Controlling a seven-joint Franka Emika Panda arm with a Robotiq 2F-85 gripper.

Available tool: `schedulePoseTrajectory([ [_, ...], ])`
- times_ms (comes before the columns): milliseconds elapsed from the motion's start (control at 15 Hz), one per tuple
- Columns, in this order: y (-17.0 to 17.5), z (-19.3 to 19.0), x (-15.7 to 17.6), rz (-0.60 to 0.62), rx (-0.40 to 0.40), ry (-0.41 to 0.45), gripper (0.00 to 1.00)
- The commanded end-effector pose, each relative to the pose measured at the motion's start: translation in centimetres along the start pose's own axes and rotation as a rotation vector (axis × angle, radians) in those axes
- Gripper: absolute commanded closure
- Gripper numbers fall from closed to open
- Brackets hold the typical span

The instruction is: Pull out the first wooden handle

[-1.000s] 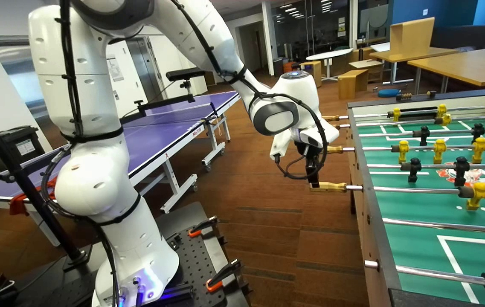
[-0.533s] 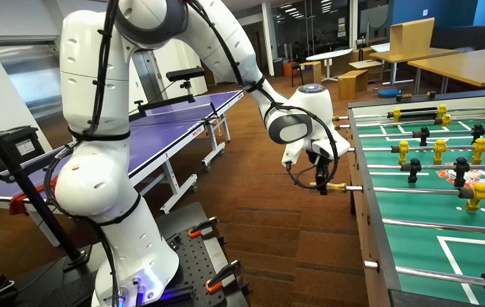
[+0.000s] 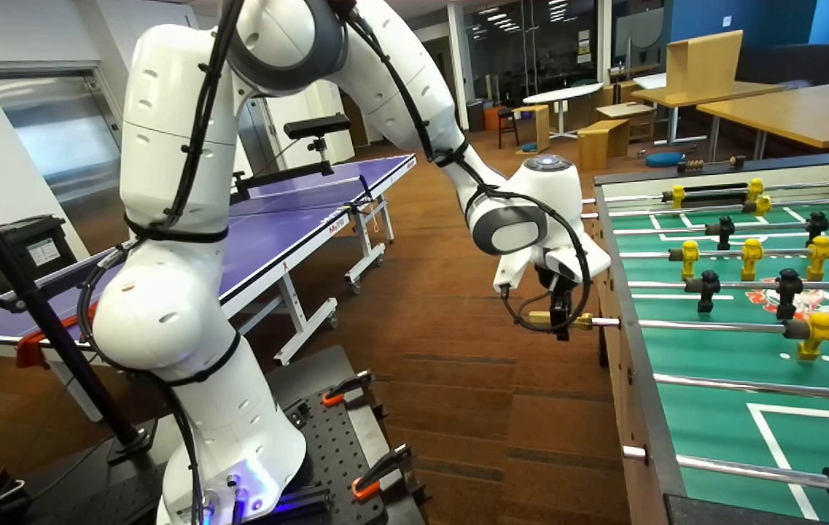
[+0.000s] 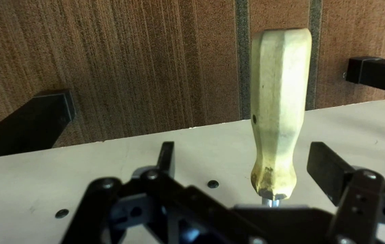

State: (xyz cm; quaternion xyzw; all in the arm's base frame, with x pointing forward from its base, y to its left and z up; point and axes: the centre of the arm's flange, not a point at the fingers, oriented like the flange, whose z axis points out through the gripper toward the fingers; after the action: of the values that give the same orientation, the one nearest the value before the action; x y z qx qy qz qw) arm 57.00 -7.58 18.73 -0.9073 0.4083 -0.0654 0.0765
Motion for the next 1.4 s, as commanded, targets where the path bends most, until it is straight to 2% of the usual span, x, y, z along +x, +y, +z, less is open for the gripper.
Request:
schedulePoseTrajectory([
  [0, -0.4, 0.9, 0.8, 0.002, 0.024, 0.01, 0.0],
  [467, -1.5, 2.2, -0.1, -0.023, 0.054, 0.003, 0.0],
  [533, -1.8, 2.5, -0.2, -0.025, 0.057, 0.004, 0.23],
  [600, -1.9, 2.7, -0.4, -0.028, 0.056, 0.005, 0.26],
  [1067, -2.9, 3.7, -1.1, -0.045, 0.051, -0.008, 0.81],
  [1133, -3.0, 3.6, -1.4, -0.05, 0.049, -0.008, 0.84],
  [1333, -3.3, 3.2, -2.8, -0.061, 0.046, -0.012, 0.84],
])
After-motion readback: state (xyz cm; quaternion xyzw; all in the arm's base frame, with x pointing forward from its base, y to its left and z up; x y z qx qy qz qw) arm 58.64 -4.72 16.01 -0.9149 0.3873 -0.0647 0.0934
